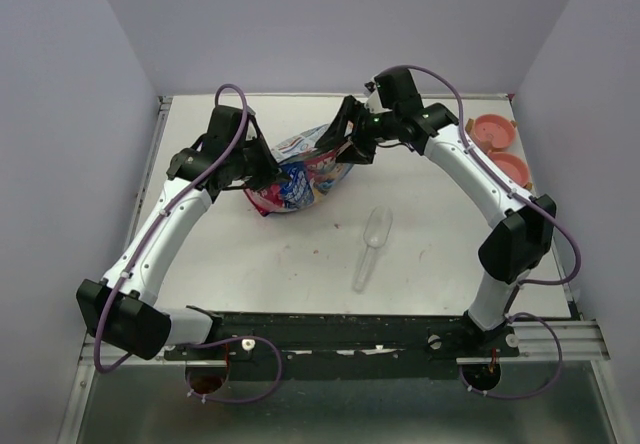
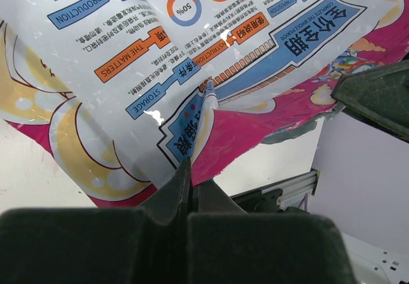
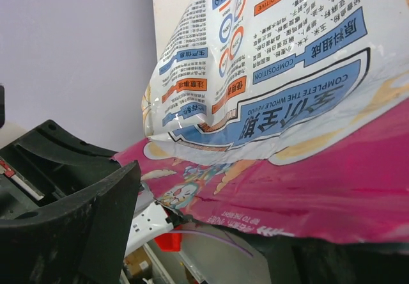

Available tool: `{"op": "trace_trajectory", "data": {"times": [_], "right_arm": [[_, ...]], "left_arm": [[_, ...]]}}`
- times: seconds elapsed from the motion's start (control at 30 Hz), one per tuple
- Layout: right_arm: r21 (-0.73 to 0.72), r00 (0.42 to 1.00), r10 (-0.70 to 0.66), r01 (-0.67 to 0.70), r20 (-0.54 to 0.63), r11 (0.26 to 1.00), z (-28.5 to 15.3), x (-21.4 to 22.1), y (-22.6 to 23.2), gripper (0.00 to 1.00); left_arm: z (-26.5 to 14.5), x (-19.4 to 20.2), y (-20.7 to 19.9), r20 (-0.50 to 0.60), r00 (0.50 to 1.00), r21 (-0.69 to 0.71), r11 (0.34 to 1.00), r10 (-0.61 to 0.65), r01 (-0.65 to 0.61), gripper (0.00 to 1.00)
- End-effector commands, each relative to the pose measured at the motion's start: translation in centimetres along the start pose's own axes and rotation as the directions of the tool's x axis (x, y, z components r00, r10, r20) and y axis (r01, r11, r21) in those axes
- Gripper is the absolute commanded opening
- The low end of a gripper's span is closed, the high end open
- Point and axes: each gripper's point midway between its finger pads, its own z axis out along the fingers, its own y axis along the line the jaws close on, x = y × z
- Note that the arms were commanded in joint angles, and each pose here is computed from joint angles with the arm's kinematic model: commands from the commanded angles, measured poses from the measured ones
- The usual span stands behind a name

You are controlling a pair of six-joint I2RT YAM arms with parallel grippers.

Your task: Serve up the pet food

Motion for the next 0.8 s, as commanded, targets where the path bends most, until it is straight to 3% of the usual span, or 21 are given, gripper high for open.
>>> {"op": "trace_trajectory", "data": {"times": [0.0, 0.1, 0.23, 0.27, 0.3, 0.37, 0.47, 0.53, 0.67, 0.77], "right_arm": [[-0.06, 1.0, 0.022, -0.022, -0.001, 0.998, -0.9, 0.8, 1.4, 0.72], [-0.057, 0.998, 0.052, -0.053, -0.031, 0.997, -0.2, 1.2, 0.9, 0.56], [-0.055, 0.998, 0.061, -0.062, -0.028, 0.997, 0.0, 0.7, 1.7, 0.2], [-0.06, 0.998, 0.063, -0.065, -0.024, 0.996, -0.1, 0.5, 2.1, 0.05], [-0.061, 0.997, 0.067, -0.068, -0.027, 0.996, 0.0, 0.4, 2.3, 0.01], [-0.052, 0.997, 0.066, -0.067, -0.027, 0.996, 0.1, 0.2, 2.6, 0.0], [-0.05, 0.998, 0.058, -0.06, -0.031, 0.997, 0.1, 0.0, 2.9, 0.0], [-0.048, 0.998, 0.049, -0.051, -0.037, 0.998, 0.1, 0.1, 3.0, 0.0], [-0.036, 0.998, -0.003, 0.001, -0.057, 0.999, 0.5, 0.2, 2.8, 0.0], [-0.047, 0.995, -0.068, 0.064, -0.072, 0.997, 0.9, 0.3, 3.2, 0.0]], "left_arm": [[-2.5, 1.5, -2.7, -0.059, 0.998, 0.117, 0.993, -0.011, 0.018, 0.0], [-2.5, 1.7, -3.0, -0.068, 0.998, 0.142, 0.99, 0.01, 0.0, 0.0], [-3.2, 1.9, -3.8, -0.033, 0.988, 0.19, 0.972, 0.148, -0.14, 0.0], [-3.4, 2.0, -3.9, -0.021, 0.983, 0.194, 0.965, 0.183, -0.176, 0.0], [-3.6, 2.3, -4.1, -0.014, 0.977, 0.2, 0.958, 0.212, -0.205, 0.0], [-3.5, 2.9, -4.4, -0.022, 0.967, 0.211, 0.946, 0.254, -0.244, 0.14], [-3.8, 3.1, -5.5, -0.004, 0.95, 0.243, 0.922, 0.312, -0.302, 0.51], [-4.0, 2.6, -6.3, 0.014, 0.936, 0.259, 0.903, 0.351, -0.343, 0.66], [-4.1, 0.9, -8.0, 0.022, 0.898, 0.247, 0.868, 0.44, -0.431, 0.69], [-3.2, -0.5, -8.1, 0.015, 0.877, 0.194, 0.859, 0.48, -0.474, 0.56]]}}
